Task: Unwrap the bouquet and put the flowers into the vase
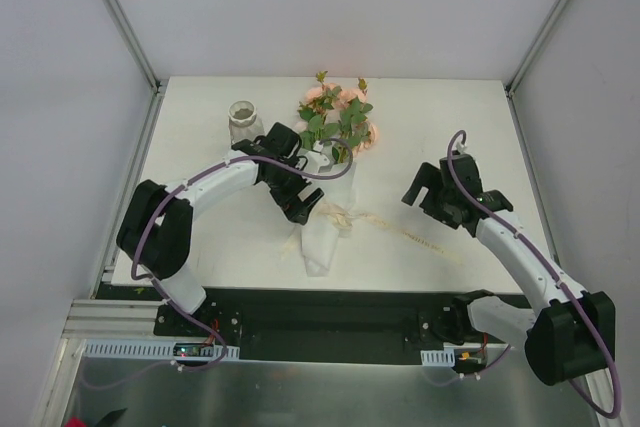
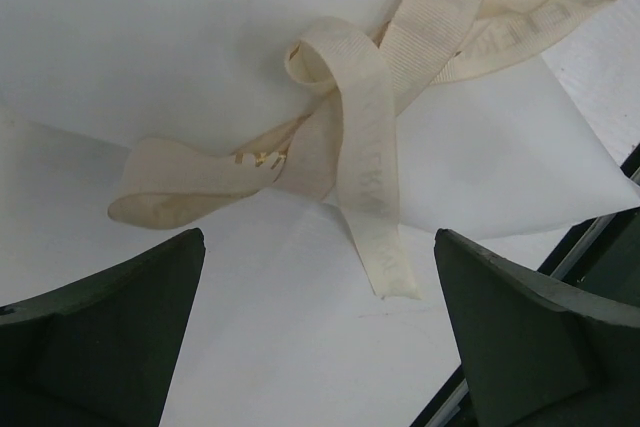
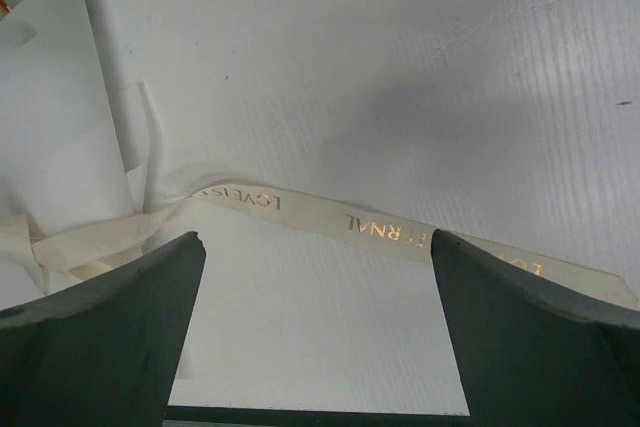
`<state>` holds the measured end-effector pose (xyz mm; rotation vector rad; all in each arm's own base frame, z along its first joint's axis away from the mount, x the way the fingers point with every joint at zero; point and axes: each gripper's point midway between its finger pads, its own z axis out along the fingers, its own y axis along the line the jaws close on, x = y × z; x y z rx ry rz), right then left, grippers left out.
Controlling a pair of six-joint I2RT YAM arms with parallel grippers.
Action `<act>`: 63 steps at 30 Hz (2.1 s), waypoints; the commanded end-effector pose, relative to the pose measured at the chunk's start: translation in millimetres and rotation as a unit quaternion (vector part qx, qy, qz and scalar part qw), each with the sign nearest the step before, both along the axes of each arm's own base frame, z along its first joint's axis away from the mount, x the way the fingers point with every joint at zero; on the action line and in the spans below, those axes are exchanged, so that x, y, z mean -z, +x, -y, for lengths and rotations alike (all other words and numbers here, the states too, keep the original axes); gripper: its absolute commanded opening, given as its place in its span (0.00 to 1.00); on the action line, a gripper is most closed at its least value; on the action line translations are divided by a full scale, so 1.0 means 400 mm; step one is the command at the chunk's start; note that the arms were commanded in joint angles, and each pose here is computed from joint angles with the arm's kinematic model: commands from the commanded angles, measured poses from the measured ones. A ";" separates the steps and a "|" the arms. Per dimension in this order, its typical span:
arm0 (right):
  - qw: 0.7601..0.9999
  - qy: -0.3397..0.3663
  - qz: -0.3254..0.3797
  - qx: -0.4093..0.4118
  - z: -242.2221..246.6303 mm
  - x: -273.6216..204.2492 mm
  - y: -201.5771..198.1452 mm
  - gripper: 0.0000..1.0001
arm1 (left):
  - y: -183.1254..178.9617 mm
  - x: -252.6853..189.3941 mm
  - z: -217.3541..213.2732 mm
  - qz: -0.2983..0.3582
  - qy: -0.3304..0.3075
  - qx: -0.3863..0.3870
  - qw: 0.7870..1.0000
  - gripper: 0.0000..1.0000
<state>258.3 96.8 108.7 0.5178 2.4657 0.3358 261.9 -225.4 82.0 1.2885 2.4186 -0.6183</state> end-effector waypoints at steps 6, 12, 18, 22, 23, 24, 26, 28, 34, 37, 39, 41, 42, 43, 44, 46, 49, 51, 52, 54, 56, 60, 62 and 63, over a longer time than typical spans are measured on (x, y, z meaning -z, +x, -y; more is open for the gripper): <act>1.000 0.022 0.009 -0.006 -0.031 0.004 -0.006 0.98 | -0.010 0.017 0.055 0.012 -0.024 0.028 0.999 0.99; 1.000 0.026 0.013 -0.008 -0.046 0.005 0.000 0.97 | -0.026 0.048 0.061 -0.005 -0.020 0.036 0.999 0.90; 0.999 0.037 0.010 -0.008 -0.074 0.010 0.011 0.95 | -0.035 0.065 0.051 -0.006 -0.009 0.040 0.999 0.52; 0.999 0.039 0.008 -0.012 -0.105 0.022 0.015 0.94 | -0.025 0.046 0.048 0.011 -0.008 0.035 0.999 0.22; 0.999 0.042 0.008 -0.010 -0.114 0.021 0.018 0.94 | -0.021 0.039 0.048 0.014 -0.010 0.032 0.999 0.18; 0.999 0.040 0.001 -0.017 -0.129 0.032 0.013 0.94 | -0.020 0.033 0.049 0.015 -0.012 0.030 0.999 0.13; 0.999 0.040 0.002 -0.021 -0.150 0.036 0.018 0.93 | -0.015 0.013 0.056 0.023 -0.021 0.027 0.999 0.02; 0.999 0.036 -0.005 -0.028 -0.180 0.045 0.018 0.93 | -0.010 -0.004 0.060 0.030 -0.026 0.025 0.999 0.00; 0.998 0.058 -0.036 -0.008 -0.250 0.073 0.026 0.93 | 0.002 -0.061 0.046 0.066 -0.029 0.018 0.997 0.00; 0.995 0.081 -0.049 0.026 -0.273 0.088 0.034 0.93 | -0.005 -0.080 0.039 0.075 -0.029 0.019 0.997 0.00; 0.993 0.088 -0.058 0.044 -0.282 0.099 0.038 0.94 | -0.006 -0.082 0.034 0.078 -0.026 0.020 0.996 0.00; 0.990 0.099 -0.064 0.073 -0.290 0.106 0.047 0.94 | -0.009 -0.080 0.027 0.078 -0.021 0.020 0.997 0.00; 0.989 0.104 -0.068 0.082 -0.294 0.110 0.048 0.93 | -0.010 -0.077 0.025 0.078 -0.018 0.020 0.997 0.00; 0.985 0.119 -0.072 0.097 -0.304 0.107 0.055 0.93 | -0.013 -0.075 0.024 0.076 -0.018 0.020 0.997 0.00; 0.984 0.122 -0.077 0.103 -0.310 0.114 0.055 0.93 | -0.014 -0.076 0.022 0.076 -0.017 0.020 0.997 0.00; 0.981 0.127 -0.088 0.119 -0.321 0.122 0.057 0.93 | -0.016 -0.071 0.018 0.075 -0.014 0.020 0.997 0.00; 0.977 0.129 -0.108 0.131 -0.333 0.136 0.055 0.92 | -0.019 -0.069 0.014 0.077 -0.012 0.023 0.997 0.00; 0.973 0.139 -0.126 0.138 -0.353 0.150 0.061 0.91 | -0.020 -0.068 0.009 0.080 -0.009 0.023 0.997 0.00; 0.971 0.143 -0.134 0.138 -0.362 0.154 0.060 0.91 | -0.019 -0.067 0.008 0.081 -0.008 0.022 0.996 0.00; 0.967 0.152 -0.156 0.136 -0.388 0.167 0.059 0.88 | -0.023 -0.063 0.004 0.080 -0.005 0.023 0.997 0.00; 0.965 0.152 -0.164 0.134 -0.401 0.174 0.057 0.85 | -0.022 -0.061 0.000 0.083 -0.002 0.025 0.996 0.00; 0.965 0.156 -0.156 0.143 -0.409 0.181 0.059 0.65 | -0.023 -0.059 -0.007 0.086 0.002 0.025 0.996 0.00; 0.965 0.159 -0.152 0.144 -0.414 0.178 0.060 0.46 | -0.022 -0.060 -0.008 0.089 0.004 0.026 0.996 0.00; 0.965 0.157 -0.149 0.146 -0.412 0.178 0.061 0.38 | -0.023 -0.061 -0.009 0.090 0.004 0.025 0.996 0.00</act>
